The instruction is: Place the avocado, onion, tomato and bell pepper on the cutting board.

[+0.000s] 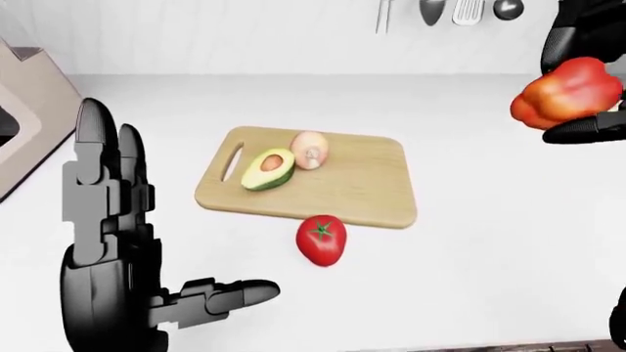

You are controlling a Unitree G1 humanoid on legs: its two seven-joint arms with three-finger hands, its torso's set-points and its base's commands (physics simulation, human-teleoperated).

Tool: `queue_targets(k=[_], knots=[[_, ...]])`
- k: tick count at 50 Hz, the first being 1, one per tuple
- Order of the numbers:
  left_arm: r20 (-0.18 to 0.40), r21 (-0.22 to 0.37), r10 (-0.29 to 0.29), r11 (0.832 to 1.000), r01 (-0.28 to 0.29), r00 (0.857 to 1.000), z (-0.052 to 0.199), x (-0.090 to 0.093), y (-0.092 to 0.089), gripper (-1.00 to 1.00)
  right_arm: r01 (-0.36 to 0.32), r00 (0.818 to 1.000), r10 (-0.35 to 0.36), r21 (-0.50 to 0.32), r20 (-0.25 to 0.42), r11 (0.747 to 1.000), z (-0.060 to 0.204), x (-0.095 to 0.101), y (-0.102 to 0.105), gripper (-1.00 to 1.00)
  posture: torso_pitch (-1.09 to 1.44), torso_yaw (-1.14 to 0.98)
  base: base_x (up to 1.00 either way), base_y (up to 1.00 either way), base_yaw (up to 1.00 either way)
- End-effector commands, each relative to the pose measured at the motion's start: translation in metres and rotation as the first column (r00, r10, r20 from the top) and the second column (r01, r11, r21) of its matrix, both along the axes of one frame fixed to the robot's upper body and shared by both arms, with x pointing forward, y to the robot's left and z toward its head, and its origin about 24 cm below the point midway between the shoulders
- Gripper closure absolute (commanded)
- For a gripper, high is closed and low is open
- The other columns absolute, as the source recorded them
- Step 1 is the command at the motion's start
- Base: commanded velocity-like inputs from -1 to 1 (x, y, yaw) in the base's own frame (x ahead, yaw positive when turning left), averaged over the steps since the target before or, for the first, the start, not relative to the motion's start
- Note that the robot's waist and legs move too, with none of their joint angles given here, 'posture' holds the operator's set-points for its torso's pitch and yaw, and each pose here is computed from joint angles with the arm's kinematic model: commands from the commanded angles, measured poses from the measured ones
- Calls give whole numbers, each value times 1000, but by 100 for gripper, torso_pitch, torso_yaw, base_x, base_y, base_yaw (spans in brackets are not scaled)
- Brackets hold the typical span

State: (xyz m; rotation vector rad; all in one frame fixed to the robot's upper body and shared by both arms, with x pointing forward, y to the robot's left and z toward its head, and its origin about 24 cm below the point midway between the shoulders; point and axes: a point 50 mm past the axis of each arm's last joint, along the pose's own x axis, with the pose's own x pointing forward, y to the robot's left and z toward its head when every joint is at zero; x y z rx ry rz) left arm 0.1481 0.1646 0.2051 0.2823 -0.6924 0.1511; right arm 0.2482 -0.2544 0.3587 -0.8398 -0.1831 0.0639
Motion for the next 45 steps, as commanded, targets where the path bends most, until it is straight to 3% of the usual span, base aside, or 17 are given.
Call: queue_targets(k=[1, 12, 18, 23, 25, 29, 35, 40, 45], knots=[[64, 8, -3, 1000, 3, 998, 9, -6, -2, -100, 24, 996, -22, -27, 88, 999, 15, 0, 0, 100, 0, 0, 0, 0, 0], [65, 6, -1, 1000, 1, 998, 9, -6, -1, -100, -83, 994, 84, -22, 67, 996, 38, 73, 26, 100, 0, 0, 0, 0, 0], [65, 5, 1, 1000, -1, 998, 9, -6, 0, -100, -154, 988, 155, -21, 19, 988, 43, 118, 48, 100, 0, 0, 0, 0, 0], [65, 6, 0, 1000, -1, 998, 9, -6, 0, -100, -208, 977, 206, -34, -54, 978, 36, 140, 67, 100, 0, 0, 0, 0, 0], [64, 7, 0, 1000, 0, 998, 9, -6, 0, -100, -225, 972, 222, -32, -73, 974, 34, 144, 73, 100, 0, 0, 0, 0, 0], [64, 6, 1, 1000, -1, 998, 9, -5, 1, -100, -297, 941, 285, -40, -183, 954, 19, 154, 93, 100, 0, 0, 0, 0, 0], [64, 6, -1, 1000, 1, 998, 9, -6, 0, -100, -335, 909, 306, -62, -282, 940, 1, 159, 104, 100, 0, 0, 0, 0, 0], [65, 6, 2, 1000, -2, 998, 9, -6, 0, -100, -365, 886, 314, -95, -341, 926, -14, 163, 114, 100, 0, 0, 0, 0, 0], [65, 6, 1, 1000, -1, 998, 9, -6, 0, -100, -376, 874, 315, -104, -371, 921, -22, 164, 116, 100, 0, 0, 0, 0, 0]])
